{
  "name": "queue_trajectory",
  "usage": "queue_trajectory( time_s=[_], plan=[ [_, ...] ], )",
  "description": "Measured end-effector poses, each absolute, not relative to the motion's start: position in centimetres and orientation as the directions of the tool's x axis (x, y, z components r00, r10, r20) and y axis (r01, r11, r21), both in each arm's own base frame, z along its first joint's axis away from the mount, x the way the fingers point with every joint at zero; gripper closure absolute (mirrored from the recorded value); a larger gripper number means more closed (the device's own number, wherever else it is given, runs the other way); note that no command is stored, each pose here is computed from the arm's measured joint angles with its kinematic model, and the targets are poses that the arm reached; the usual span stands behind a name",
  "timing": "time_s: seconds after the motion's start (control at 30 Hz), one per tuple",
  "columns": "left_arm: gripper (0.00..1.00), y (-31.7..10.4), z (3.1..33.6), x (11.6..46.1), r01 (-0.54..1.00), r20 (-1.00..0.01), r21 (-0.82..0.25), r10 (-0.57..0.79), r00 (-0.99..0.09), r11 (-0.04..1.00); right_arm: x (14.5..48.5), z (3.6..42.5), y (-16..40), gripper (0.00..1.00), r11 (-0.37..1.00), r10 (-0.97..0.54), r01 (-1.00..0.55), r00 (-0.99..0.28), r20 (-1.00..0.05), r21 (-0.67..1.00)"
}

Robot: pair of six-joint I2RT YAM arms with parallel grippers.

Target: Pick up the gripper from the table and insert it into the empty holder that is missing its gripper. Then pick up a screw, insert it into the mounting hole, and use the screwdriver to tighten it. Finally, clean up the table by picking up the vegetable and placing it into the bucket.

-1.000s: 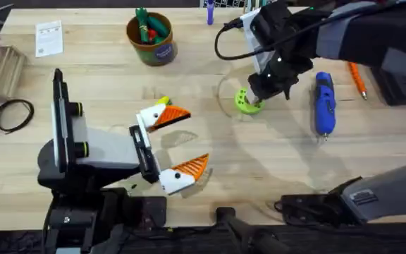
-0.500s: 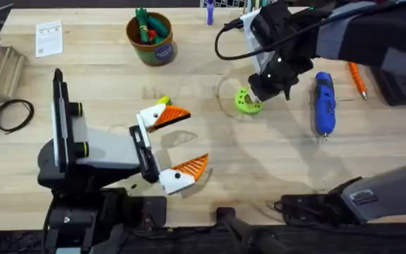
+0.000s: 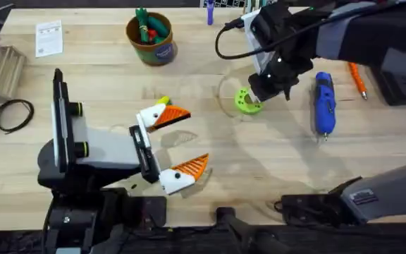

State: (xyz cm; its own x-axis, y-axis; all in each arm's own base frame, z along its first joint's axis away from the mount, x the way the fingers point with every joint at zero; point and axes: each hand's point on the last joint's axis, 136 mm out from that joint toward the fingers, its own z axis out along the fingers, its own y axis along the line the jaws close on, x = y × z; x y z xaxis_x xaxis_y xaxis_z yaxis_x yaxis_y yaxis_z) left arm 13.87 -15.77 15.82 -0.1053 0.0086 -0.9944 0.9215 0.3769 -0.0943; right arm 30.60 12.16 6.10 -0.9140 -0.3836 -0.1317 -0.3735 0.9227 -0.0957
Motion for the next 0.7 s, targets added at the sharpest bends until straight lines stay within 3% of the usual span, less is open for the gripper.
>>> queue_trajectory(
  time_s=[0.33,0.7],
  plan=[
    [0.015,-15.8,15.8,13.9,0.922,-0.994,-0.094,0.009,-0.105,0.377,29.5,7.0,11.7,0.995,0.922,-0.385,-0.375,-0.916,-0.111,-0.096],
    [0.015,-15.8,15.8,13.9,0.921,-0.994,-0.094,0.009,-0.105,0.377,29.0,15.6,11.6,0.995,0.924,-0.383,-0.372,-0.899,-0.214,-0.091]
  ],
)
